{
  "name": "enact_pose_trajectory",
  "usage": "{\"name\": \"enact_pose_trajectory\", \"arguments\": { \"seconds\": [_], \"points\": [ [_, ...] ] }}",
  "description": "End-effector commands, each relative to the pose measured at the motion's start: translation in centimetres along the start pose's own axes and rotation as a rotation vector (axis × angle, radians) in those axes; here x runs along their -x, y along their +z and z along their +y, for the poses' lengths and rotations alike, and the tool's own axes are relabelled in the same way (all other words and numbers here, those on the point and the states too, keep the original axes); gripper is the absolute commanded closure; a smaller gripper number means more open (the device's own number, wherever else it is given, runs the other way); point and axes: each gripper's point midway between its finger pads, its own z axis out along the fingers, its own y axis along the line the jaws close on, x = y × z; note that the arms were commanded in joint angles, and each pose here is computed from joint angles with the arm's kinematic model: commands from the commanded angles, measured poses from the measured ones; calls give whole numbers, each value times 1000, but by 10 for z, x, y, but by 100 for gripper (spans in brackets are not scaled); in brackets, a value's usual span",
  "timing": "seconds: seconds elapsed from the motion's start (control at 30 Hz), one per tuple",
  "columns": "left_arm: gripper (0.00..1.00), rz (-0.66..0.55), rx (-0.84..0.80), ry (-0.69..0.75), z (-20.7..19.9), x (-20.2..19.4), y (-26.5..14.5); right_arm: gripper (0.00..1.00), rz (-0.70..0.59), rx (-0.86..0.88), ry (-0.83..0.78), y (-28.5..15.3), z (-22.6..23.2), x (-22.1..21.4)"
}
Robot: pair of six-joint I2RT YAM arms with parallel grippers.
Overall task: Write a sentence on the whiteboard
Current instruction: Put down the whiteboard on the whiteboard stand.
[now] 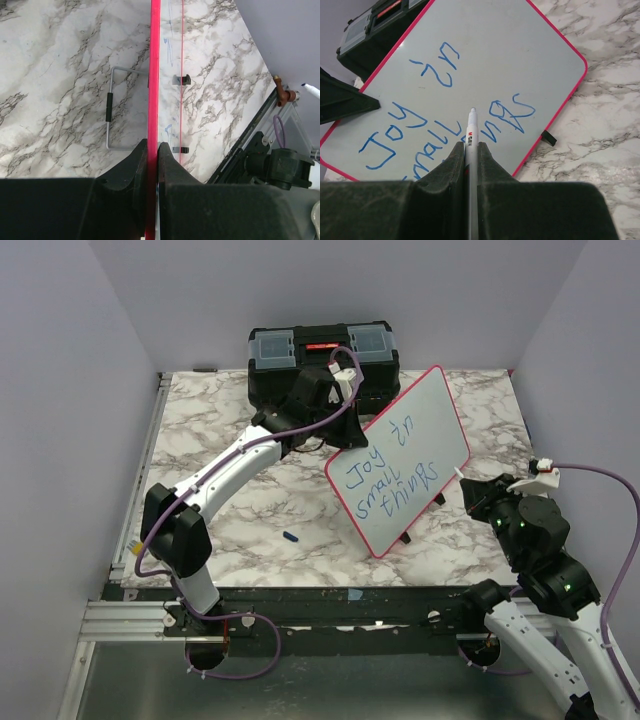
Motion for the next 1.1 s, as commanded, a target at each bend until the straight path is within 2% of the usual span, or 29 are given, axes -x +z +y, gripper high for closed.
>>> {"name": "enact_pose_trajectory", "arguments": {
  "seconds": [0.0, 0.2, 0.63, 0.93, 1.07],
  "points": [
    [93, 359, 117, -18, 35, -110, 18, 99, -1, -12, -16, 3, -3, -2],
    [80, 349, 153, 29, 47, -105, 16, 99, 11, -19, -22, 5, -3, -5],
    [73, 286, 174, 51, 50, -90, 15, 99, 34, -14, -30, 8, -1, -10],
    [58, 225, 186, 39, 46, -78, 8, 99, 47, 2, -36, 9, 2, -13],
    [55, 202, 179, 41, 39, -67, 4, 99, 44, 6, -37, 8, 2, -12]
  ]
}}
